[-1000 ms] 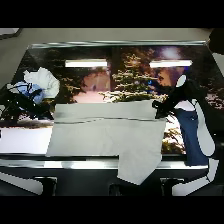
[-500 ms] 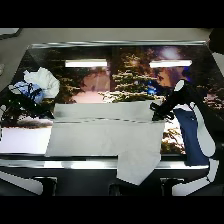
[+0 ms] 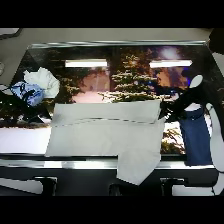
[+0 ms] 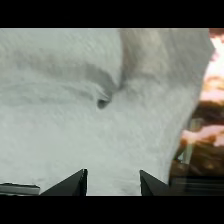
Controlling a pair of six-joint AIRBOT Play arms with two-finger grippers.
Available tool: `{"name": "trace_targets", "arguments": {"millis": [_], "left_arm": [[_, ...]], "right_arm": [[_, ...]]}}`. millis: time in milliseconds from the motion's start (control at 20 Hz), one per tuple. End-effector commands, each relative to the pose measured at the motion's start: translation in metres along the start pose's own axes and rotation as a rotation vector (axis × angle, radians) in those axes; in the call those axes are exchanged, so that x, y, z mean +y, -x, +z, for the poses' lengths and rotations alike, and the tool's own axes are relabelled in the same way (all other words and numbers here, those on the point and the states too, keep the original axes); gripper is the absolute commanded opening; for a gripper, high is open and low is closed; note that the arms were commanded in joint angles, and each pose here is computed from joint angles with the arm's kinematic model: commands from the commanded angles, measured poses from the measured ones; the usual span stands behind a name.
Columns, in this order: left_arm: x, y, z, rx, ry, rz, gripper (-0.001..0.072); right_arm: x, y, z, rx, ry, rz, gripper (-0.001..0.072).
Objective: Fold the shirts.
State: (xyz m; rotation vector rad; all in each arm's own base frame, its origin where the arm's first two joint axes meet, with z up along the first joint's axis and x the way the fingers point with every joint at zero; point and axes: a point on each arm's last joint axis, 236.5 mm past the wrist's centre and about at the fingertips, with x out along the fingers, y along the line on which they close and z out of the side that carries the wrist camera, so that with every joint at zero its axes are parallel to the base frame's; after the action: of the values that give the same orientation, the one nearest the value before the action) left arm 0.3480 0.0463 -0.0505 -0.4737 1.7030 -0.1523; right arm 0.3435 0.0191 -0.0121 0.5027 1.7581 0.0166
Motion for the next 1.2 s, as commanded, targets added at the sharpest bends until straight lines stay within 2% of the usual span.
{"name": "trace_targets", "arguments": {"millis": [0,100,200,300,650,700,1050,1100,1150], "left_arm": [[0.013,-0.011,-0.054,0.038,0.068,0.030,0.0597],[0.027,-0.042,-0.089,0.051,0.117,0.040,0.0597],[0.034,-0.066,-0.124,0.100,0.128,0.020,0.0502],[0.041,-0.076,-0.139,0.110,0.121,0.003,0.0502],[0.047,-0.076,-0.142,0.100,0.107,-0.008,0.0500],[0.047,-0.076,-0.142,0.102,0.107,-0.009,0.0435],[0.043,-0.093,-0.165,0.164,0.113,-0.031,0.0364],[0.044,-0.094,-0.163,0.157,0.113,-0.028,0.0228],[0.043,-0.094,-0.160,0.144,0.116,-0.032,0.0146]], "right_arm": [[-0.041,0.021,-0.030,-0.062,-0.010,-0.109,0.0430],[-0.040,0.010,-0.041,-0.126,-0.009,-0.085,0.0430],[-0.033,-0.004,-0.054,-0.135,-0.010,-0.032,0.0429],[-0.028,-0.017,-0.071,-0.087,0.009,0.004,0.0429],[-0.022,-0.025,-0.091,-0.004,0.040,0.039,0.0420],[-0.022,-0.025,-0.092,0.003,0.040,0.038,0.0391],[-0.034,-0.044,-0.116,0.013,0.029,0.018,0.0400],[-0.036,-0.046,-0.118,0.002,0.029,0.013,0.0399],[-0.038,-0.048,-0.120,0.003,0.027,0.011,0.0399]]}}
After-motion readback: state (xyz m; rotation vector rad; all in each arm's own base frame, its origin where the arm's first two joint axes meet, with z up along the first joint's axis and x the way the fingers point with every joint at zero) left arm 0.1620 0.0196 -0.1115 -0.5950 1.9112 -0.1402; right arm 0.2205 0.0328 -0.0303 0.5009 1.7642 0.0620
